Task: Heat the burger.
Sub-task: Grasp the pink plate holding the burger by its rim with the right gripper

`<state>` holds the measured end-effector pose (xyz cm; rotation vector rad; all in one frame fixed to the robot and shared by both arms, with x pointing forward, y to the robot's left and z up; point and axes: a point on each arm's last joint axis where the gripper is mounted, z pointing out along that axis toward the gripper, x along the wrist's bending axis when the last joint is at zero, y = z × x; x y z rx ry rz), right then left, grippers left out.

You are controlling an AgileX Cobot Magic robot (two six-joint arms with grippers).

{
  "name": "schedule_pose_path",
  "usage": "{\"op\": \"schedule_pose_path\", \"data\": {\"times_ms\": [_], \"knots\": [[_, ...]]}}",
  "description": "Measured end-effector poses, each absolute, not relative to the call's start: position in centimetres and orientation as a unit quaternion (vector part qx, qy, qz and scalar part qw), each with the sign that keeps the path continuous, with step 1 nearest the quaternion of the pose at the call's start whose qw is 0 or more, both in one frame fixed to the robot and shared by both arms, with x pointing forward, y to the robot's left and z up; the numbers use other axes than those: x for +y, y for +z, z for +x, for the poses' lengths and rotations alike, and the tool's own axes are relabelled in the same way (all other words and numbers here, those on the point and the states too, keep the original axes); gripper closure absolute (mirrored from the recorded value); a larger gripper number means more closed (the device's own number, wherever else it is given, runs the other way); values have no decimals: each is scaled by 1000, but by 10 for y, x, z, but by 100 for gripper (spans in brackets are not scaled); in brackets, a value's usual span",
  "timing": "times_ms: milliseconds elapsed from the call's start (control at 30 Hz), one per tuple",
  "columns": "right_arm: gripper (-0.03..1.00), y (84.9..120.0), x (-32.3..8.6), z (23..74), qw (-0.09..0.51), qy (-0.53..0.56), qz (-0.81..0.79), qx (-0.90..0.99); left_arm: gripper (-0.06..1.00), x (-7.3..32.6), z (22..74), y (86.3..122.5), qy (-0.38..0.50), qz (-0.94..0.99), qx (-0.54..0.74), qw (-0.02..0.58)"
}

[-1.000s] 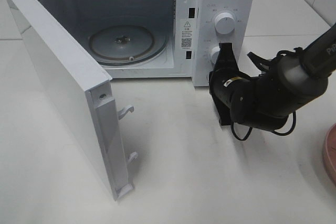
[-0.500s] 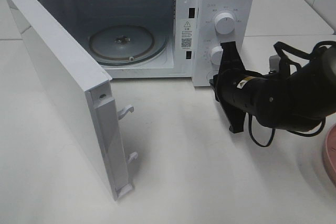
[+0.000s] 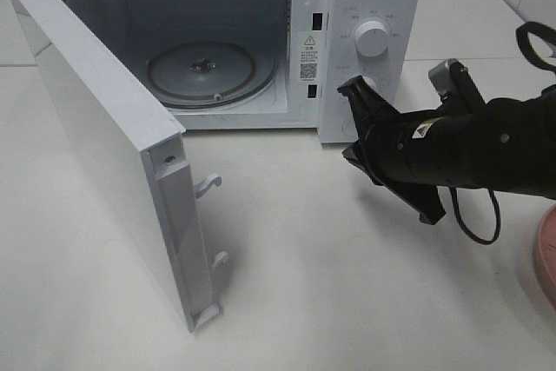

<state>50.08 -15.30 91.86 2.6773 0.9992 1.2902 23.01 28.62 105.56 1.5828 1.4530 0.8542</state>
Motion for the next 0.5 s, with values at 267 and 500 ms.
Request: {"op": "schedule_pose_path", "data": {"times_ms": [267, 500], "knots": [[93, 925, -154, 489, 36, 360, 790, 494, -3, 286, 230, 1056, 338, 627, 575, 403], [92, 929, -170, 484, 29, 311, 767, 560, -3, 286, 230, 1056, 338, 627, 575, 403]]}}
